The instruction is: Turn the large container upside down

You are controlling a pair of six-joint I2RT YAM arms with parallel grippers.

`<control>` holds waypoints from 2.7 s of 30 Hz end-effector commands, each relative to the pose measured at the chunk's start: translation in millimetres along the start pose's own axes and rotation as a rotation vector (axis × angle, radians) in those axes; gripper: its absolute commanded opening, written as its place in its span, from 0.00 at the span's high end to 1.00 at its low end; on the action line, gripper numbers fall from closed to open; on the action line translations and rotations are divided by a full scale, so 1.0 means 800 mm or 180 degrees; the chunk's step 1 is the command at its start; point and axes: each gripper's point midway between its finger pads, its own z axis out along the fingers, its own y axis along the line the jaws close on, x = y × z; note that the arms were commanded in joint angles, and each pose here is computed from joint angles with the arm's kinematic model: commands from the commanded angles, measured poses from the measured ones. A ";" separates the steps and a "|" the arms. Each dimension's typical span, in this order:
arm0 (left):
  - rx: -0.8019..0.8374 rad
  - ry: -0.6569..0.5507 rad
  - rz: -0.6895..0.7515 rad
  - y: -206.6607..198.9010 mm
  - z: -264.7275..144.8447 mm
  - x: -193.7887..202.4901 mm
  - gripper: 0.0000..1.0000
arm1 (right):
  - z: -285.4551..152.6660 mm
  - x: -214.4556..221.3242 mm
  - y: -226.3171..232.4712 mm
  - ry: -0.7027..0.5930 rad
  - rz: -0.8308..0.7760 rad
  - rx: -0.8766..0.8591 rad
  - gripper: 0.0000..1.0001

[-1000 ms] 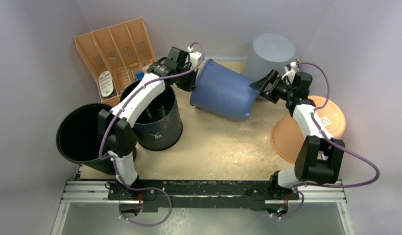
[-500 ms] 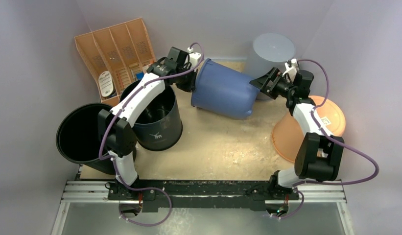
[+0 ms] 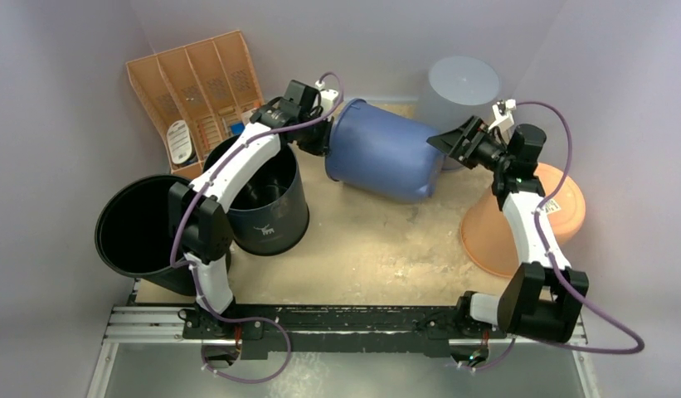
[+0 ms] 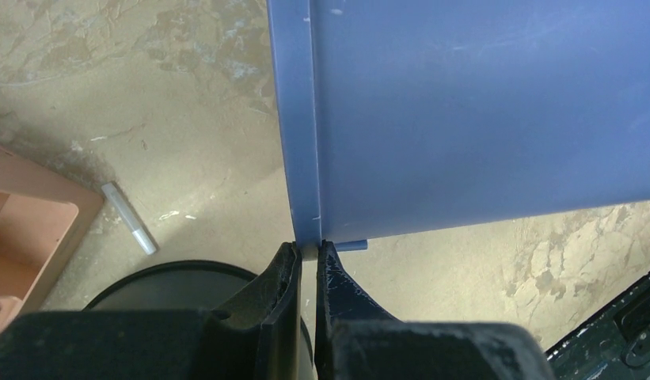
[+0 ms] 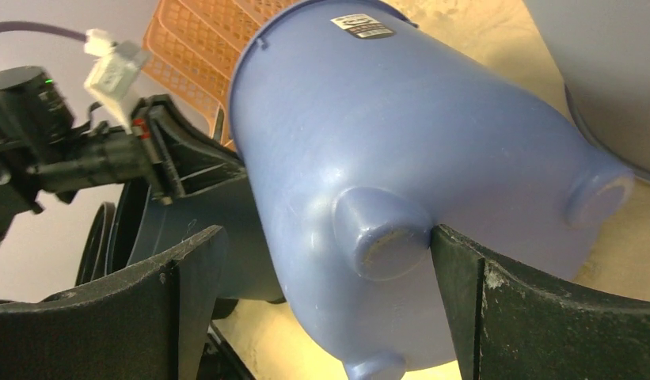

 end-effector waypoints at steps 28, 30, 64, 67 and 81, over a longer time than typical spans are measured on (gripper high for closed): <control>0.1005 0.0079 -0.0001 -0.137 0.089 0.018 1.00 | -0.068 0.018 0.091 0.0078 -0.0367 0.0031 0.00; 0.1025 0.0038 -0.0012 -0.139 0.084 0.017 1.00 | -0.067 0.021 0.088 0.0088 -0.0343 0.0024 0.00; 0.0180 -0.1804 0.0138 -0.101 -0.062 -0.165 1.00 | -0.100 0.008 0.040 -0.0144 -0.0533 0.1042 0.00; 0.0088 -0.1986 0.0116 -0.092 -0.060 -0.170 0.94 | -0.103 0.009 0.027 -0.0132 -0.0498 0.1220 0.00; 0.0185 -0.1600 0.0026 -0.072 -0.014 -0.161 0.56 | -0.111 0.012 0.024 -0.0154 -0.0578 0.1286 0.00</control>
